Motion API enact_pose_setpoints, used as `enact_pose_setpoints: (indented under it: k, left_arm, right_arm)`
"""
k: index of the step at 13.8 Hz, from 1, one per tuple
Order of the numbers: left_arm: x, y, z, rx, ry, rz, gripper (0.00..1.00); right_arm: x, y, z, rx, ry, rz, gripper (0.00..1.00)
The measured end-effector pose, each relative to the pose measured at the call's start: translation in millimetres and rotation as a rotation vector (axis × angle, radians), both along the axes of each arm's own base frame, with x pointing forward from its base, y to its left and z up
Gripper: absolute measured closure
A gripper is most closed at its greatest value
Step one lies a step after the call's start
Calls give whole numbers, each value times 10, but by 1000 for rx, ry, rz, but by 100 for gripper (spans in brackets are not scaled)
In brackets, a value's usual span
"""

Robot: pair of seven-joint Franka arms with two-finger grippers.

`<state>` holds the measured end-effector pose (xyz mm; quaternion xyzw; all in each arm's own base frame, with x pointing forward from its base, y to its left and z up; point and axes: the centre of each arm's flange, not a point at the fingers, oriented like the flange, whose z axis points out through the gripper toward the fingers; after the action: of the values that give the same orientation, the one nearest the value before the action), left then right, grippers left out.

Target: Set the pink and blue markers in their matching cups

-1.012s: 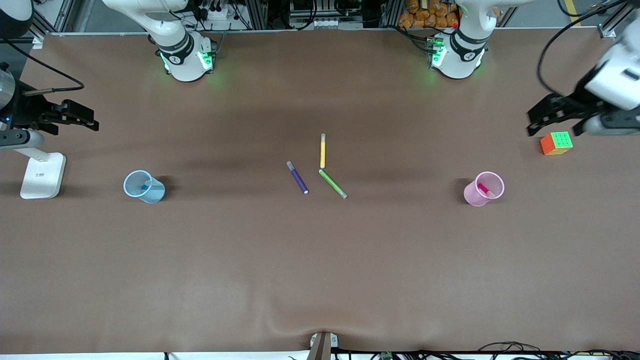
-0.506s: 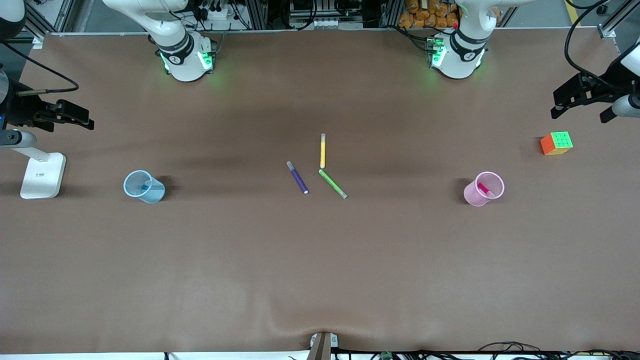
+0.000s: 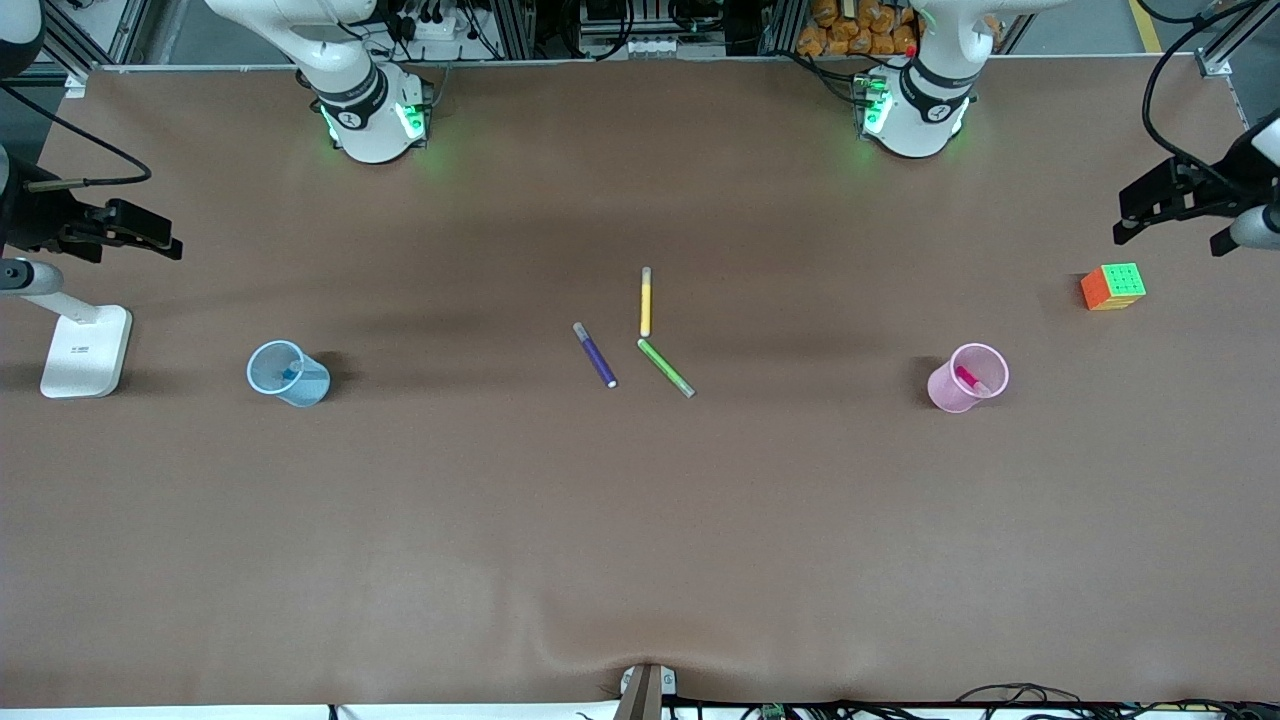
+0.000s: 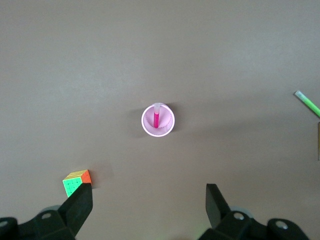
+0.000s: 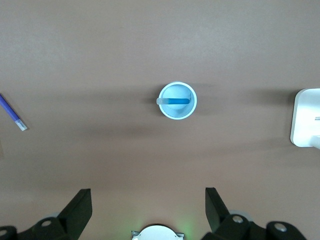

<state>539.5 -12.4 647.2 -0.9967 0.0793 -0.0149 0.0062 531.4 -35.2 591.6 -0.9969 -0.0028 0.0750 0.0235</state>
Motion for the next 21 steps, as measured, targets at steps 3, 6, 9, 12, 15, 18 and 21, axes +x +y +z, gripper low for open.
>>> enact_pose_setpoints:
  k: [3, 6, 9, 12, 15, 18, 21]
  left_arm:
    - [17, 59, -27, -1, 5, 31, 0]
    - [16, 64, -26, -2, 4, 79, 0]
    - [15, 63, -36, -3, 9, 88, 0]
    - [15, 61, -40, -4, 11, 113, 0]
    - [13, 39, -42, -19, 13, 206, 0]
    - [9, 36, -60, -21, 22, 230, 0]
    - [12, 36, -68, -21, 23, 230, 0]
  right_arm:
    - [-1, -11, 29, 0, -6, -2, 0]
    - [-1, -11, 31, 0, -7, -2, 0]
    - [-1, -9, 31, -1, -7, -2, 0]
    - [0, -9, 32, -1, -7, -2, 0]
    - [0, -9, 32, -1, -7, -2, 0]
    - [-2, -9, 31, 0, -6, -2, 0]
    - [-1, -8, 31, 0, -6, -2, 0]
